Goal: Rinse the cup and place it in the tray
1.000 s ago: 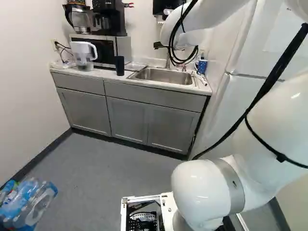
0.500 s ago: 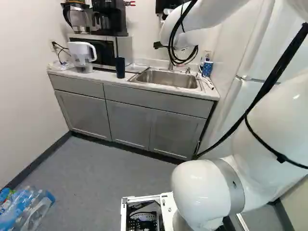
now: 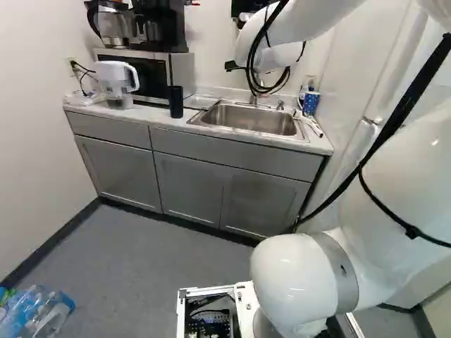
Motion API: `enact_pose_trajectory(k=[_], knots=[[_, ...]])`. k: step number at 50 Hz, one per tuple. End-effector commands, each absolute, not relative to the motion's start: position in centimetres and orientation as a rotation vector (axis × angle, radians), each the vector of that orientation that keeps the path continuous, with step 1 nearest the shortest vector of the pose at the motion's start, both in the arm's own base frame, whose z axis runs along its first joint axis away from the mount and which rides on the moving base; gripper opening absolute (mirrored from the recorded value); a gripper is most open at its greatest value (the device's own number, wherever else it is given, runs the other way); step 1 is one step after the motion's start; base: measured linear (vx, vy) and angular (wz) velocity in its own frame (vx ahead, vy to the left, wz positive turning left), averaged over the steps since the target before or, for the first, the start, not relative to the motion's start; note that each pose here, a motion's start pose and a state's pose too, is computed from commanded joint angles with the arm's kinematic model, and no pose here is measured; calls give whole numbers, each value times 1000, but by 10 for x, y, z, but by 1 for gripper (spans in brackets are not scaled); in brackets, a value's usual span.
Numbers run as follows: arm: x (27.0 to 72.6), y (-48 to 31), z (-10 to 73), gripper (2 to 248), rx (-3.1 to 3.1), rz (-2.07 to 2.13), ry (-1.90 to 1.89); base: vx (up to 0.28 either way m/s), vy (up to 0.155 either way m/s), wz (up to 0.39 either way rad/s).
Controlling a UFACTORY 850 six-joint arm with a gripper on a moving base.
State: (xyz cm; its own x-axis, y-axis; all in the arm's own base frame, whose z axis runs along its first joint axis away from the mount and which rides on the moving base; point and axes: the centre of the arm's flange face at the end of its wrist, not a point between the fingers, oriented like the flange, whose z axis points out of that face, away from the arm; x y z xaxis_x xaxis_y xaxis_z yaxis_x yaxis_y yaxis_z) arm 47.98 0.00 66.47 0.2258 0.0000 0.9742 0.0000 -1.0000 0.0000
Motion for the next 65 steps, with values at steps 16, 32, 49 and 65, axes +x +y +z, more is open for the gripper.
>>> enact_pose_trajectory(k=[16, 32, 49, 65], knots=[[480, 0, 665, 247, 2460, 1955, 0, 126, 29, -2], [480, 0, 665, 247, 2460, 1955, 0, 124, 29, -1], [480, 0, 665, 247, 2460, 1955, 0, 125, 28, -1], [480, 0, 665, 247, 2460, 1955, 0, 123, 28, -6]])
